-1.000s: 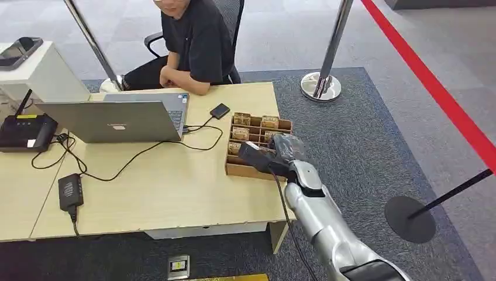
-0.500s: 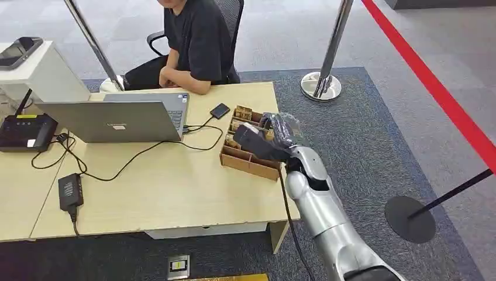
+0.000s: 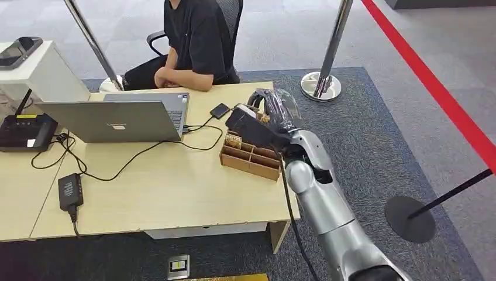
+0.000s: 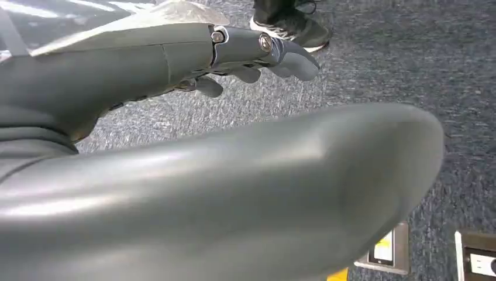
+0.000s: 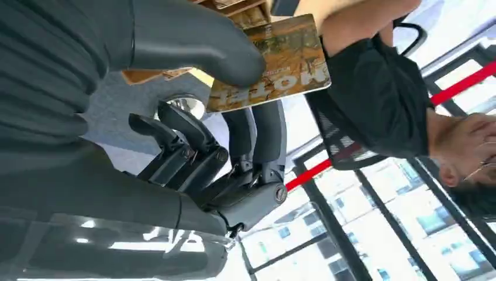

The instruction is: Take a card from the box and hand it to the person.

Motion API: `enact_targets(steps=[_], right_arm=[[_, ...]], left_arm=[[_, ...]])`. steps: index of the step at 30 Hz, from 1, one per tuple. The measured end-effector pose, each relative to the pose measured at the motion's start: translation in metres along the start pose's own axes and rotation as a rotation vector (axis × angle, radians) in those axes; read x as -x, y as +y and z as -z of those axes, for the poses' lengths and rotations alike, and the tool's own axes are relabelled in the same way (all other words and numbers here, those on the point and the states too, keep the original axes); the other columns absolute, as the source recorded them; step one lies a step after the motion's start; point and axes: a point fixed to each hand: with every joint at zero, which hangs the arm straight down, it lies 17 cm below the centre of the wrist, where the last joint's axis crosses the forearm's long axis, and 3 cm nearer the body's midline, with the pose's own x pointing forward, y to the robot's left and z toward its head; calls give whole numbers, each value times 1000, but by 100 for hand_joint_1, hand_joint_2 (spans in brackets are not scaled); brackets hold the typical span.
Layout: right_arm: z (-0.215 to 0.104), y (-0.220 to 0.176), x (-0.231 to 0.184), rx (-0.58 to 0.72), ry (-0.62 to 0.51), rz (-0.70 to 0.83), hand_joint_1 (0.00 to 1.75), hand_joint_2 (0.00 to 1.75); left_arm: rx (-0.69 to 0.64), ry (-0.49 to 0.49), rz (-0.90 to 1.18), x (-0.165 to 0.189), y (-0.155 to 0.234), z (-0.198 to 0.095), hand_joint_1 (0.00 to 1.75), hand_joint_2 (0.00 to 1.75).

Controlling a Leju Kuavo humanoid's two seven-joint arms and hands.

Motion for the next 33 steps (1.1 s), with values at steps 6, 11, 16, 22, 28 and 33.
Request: enact_targets(steps=[6, 11, 16, 22, 28, 33], right_arm=[[28, -11, -10, 54, 23, -96, 175, 175], [41, -11, -12, 64, 46, -159, 175, 175], [49, -10, -9, 69, 67, -199, 175, 175], [51, -2, -7, 48, 90, -227, 175, 175], [52, 8, -5, 18, 102, -232, 175, 175], [51, 13, -3, 2, 109, -233, 175, 175]], left_arm=[[10, 0, 22, -1, -4, -1, 0, 0], [14, 5, 30, -3, -6, -1, 0, 0], [17, 6, 38, -4, -8, -1, 0, 0], [23, 3, 46, -6, -11, -1, 0, 0], [25, 1, 46, -9, -12, -1, 0, 0], [26, 0, 48, -9, -12, -1, 0, 0]])
